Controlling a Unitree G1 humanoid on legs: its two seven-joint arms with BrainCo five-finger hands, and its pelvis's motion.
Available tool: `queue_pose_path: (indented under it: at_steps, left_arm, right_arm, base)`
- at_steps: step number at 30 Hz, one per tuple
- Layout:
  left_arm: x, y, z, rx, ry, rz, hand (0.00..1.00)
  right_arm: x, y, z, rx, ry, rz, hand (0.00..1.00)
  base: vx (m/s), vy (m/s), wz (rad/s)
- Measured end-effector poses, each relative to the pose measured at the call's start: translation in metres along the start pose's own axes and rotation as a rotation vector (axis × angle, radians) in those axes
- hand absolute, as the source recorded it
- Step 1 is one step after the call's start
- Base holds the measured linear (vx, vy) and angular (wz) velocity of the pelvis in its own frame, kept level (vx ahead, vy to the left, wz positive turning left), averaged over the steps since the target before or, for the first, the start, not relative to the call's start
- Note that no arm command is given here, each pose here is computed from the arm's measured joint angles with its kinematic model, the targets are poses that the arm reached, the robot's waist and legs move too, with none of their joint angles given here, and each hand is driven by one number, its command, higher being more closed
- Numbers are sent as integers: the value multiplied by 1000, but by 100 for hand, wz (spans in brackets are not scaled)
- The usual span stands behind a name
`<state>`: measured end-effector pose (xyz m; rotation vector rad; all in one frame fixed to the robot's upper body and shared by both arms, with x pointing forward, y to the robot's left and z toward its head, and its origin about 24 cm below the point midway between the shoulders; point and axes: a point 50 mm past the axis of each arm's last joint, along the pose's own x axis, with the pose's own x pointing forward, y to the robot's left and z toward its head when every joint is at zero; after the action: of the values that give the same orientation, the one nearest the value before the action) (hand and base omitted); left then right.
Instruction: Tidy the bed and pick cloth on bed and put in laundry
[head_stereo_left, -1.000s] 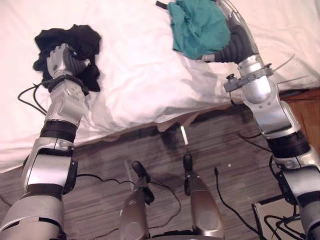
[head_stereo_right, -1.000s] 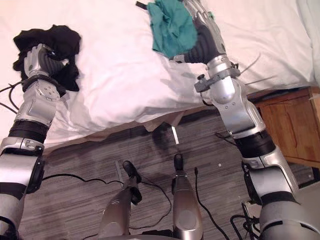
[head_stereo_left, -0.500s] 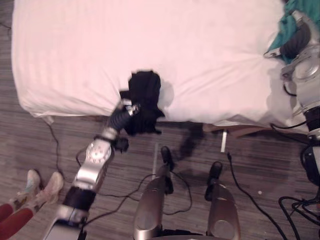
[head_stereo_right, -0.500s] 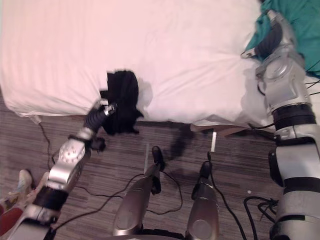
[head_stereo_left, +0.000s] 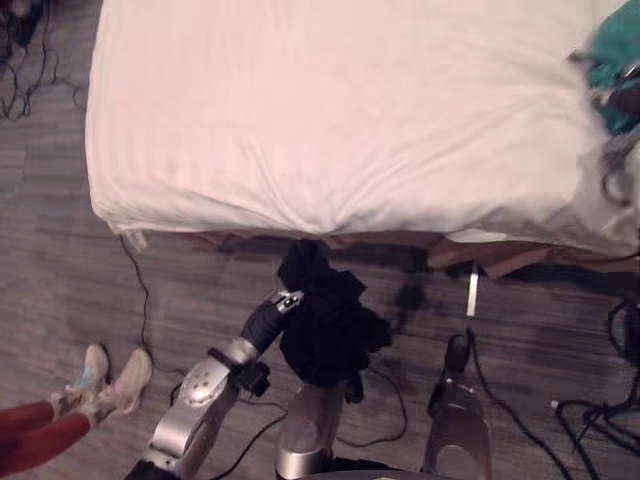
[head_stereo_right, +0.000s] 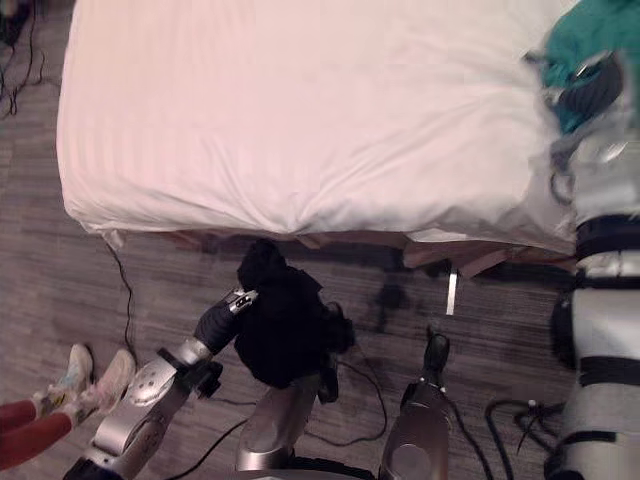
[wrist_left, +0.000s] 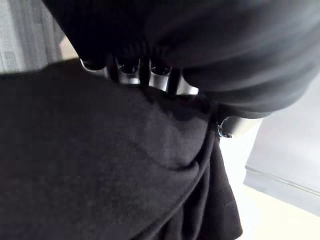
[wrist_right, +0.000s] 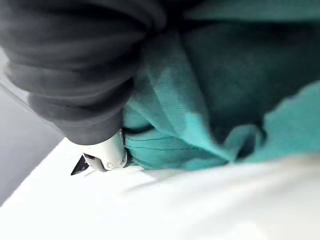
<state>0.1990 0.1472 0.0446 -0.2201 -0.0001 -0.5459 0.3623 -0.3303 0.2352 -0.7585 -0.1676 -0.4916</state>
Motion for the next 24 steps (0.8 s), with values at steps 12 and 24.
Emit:
queue_pose_path:
  at_steps: [12,24]
  left_arm:
    - [3,-20,-47,-77,96,131,100]
    - [-44,-2,-77,-230,137,678,100]
  right_arm:
    - [-275,156,-91,513,370,499,100]
    - [-362,193,-63,926,392,988,100]
  base:
    - [46,-62,-38]
    - [30,-5,33]
